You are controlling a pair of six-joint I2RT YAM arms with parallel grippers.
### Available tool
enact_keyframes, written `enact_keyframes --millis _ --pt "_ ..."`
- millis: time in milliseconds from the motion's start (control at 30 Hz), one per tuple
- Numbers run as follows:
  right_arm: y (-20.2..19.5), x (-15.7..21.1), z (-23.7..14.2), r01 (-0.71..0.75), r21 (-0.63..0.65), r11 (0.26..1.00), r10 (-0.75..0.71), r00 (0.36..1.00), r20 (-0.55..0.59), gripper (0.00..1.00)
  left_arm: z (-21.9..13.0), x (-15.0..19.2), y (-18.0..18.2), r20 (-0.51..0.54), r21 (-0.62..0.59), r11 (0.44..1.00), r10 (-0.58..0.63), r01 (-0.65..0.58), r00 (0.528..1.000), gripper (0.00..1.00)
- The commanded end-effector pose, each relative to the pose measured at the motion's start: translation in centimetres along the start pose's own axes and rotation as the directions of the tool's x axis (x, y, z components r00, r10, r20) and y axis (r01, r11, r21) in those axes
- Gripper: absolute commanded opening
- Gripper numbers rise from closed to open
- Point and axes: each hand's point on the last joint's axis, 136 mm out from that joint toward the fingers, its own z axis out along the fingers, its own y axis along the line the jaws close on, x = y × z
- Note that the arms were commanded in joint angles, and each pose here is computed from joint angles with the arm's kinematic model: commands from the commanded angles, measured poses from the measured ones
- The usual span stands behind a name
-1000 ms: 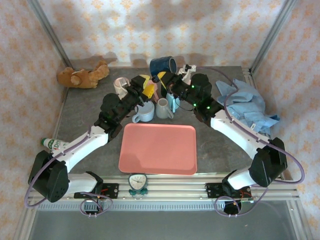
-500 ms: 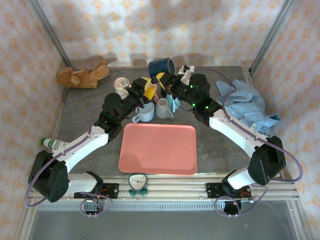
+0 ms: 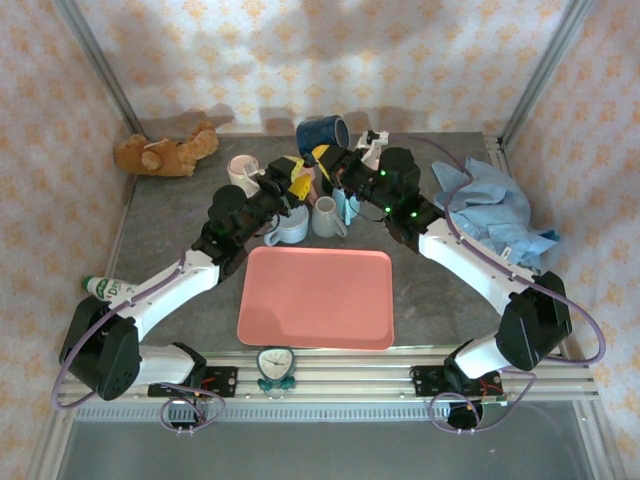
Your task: Turn the mug right side up
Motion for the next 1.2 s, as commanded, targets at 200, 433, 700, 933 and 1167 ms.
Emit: enact_keyframes --millis 200,433,700,933,1167 --pt "6.0 -0.4 -0.8 0.055 -0.189 0.980 -0.054 0.998 0.013 0.00 0.5 0.3 -3.5 0.008 0.117 0.993 -0.014 0.013 1.000 0.38" --pt "5.4 0.1 -0.5 0.050 -0.179 0.983 -0.052 0.999 -0.006 0.00 0.6 0.4 -4.2 0.009 0.132 0.991 -0.016 0.014 1.000 0.35" --pt "5.1 0.4 -0.6 0.055 -0.168 0.984 -0.059 0.998 -0.017 0.00 0.4 0.1 -3.9 0.021 0.129 0.991 -0.017 0.014 1.000 0.32" --pt "4.5 0.6 -0.4 0.052 -0.156 0.986 -0.057 0.998 -0.025 0.00 0.7 0.2 -3.5 0.015 0.119 0.993 -0.013 0.011 1.000 0.29" --pt "4.0 0.7 -0.4 0.057 -0.144 0.988 -0.060 0.998 -0.020 0.00 1.1 0.3 -3.7 0.004 0.121 0.993 -0.011 0.010 1.000 0.21"
